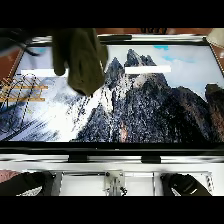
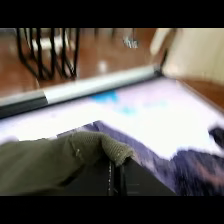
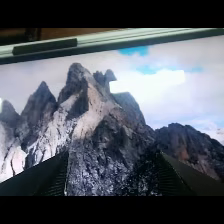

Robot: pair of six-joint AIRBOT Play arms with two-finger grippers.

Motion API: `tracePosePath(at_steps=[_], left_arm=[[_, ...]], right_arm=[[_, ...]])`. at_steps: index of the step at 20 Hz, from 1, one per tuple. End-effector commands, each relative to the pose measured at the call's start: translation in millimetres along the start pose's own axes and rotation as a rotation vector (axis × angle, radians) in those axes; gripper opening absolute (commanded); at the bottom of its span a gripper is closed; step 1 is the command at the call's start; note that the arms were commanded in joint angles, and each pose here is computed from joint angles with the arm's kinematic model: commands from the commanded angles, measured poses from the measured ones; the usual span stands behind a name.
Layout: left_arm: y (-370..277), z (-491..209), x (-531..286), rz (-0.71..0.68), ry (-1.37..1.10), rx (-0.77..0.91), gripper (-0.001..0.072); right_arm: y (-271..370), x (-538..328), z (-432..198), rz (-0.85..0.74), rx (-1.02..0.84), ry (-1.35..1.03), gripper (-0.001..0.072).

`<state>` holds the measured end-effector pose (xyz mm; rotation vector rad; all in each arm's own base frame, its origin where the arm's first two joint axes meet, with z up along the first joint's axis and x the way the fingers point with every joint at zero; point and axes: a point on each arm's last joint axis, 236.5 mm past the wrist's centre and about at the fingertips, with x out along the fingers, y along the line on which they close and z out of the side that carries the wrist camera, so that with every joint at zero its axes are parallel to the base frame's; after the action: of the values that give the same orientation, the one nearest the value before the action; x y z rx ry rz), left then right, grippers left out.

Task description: Fold the shirts.

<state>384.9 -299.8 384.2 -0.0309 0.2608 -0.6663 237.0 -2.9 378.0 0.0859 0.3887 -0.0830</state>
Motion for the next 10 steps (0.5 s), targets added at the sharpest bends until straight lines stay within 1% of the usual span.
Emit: tracePosePath(at_steps=[1,3,5,9,10], left_arm=[[-38.4,-102.0,37.2,-0.082,0.342,0.056,0.0056],[-57.4,-158.6,58.7,-0.131,0.503,0.127,0.0056],[-79.6,-220.8,76.6,-0.201,0.674,0.135,0.0056],[-118.7,-340.4,89.5,-0.322,1.011,0.044,0.0058],[-127.7,-359.1,90.7,-0.339,1.068,-0.023,0.0096]], right_arm=[[-17.9,-1.6,-1.9,-0.073,-0.014,0.008,0.0660],[-17.9,0.3,-2.4,-0.080,-0.018,0.012,0.0660],[-15.1,6.5,-7.4,-0.090,-0.028,0.042,0.0660],[-5.0,31.5,-33.6,-0.141,-0.088,0.182,0.0660],[-0.9,40.6,-40.0,-0.153,-0.124,0.217,0.0660]])
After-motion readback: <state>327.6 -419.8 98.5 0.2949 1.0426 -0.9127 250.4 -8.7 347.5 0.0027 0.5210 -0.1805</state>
